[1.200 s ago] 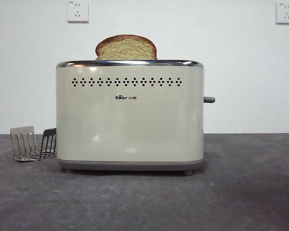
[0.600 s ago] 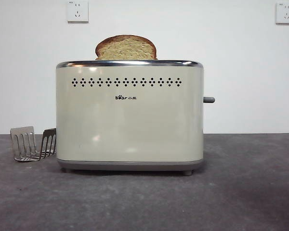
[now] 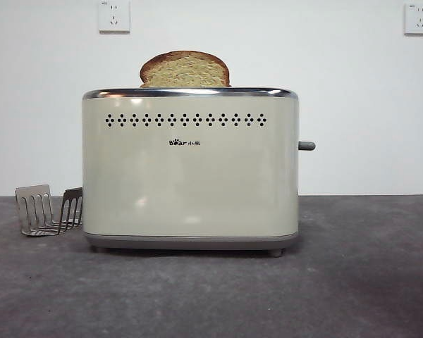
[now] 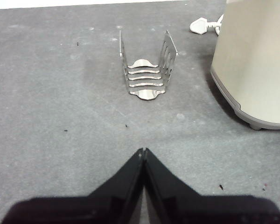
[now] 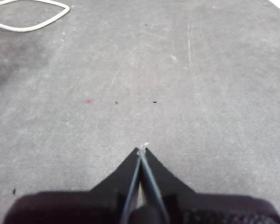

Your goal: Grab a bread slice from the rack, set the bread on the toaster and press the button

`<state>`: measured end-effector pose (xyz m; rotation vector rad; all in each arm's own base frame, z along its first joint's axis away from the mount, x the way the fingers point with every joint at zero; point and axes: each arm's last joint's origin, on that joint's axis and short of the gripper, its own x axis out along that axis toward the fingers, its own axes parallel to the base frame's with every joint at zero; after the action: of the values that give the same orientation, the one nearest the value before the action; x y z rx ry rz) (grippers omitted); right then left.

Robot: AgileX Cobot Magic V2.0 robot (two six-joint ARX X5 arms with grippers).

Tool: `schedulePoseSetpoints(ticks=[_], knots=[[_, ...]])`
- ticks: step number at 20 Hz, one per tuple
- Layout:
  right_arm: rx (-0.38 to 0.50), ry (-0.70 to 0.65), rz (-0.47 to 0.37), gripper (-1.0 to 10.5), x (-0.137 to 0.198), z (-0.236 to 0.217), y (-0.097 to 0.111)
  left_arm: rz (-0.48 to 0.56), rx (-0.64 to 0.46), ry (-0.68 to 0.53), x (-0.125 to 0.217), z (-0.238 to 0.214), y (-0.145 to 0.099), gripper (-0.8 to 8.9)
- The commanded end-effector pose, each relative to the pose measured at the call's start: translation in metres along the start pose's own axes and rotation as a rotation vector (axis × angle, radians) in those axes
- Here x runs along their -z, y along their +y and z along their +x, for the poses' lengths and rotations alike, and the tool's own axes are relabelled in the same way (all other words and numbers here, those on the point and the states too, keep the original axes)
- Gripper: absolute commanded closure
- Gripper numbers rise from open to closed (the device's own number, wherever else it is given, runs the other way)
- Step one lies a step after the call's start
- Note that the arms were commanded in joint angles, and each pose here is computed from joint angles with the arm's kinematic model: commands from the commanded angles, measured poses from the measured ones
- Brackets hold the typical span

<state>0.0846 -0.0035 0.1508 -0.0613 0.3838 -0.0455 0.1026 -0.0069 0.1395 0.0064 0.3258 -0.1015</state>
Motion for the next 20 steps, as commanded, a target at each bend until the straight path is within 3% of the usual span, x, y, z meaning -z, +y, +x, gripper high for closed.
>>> schedulePoseSetpoints(ticks=[1, 8, 11, 20], knots=[[0.002, -0.005, 0.009, 9.5, -0.001, 0.0, 0.0, -0.008, 0.007, 0.004, 0.003, 0.001, 0.0, 8.16], [0.005, -0.044, 0.01, 9.5, -0.002, 0.001, 0.0, -0.008, 0.007, 0.004, 0.003, 0.001, 0.0, 8.16], [0.014, -0.207, 0.014, 9.5, -0.004, 0.01, 0.0, -0.008, 0.007, 0.004, 0.003, 0.001, 0.0, 8.16], [0.016, -0.205, 0.014, 9.5, -0.004, 0.011, 0.0, -0.008, 0.007, 0.004, 0.003, 0.001, 0.0, 8.16]])
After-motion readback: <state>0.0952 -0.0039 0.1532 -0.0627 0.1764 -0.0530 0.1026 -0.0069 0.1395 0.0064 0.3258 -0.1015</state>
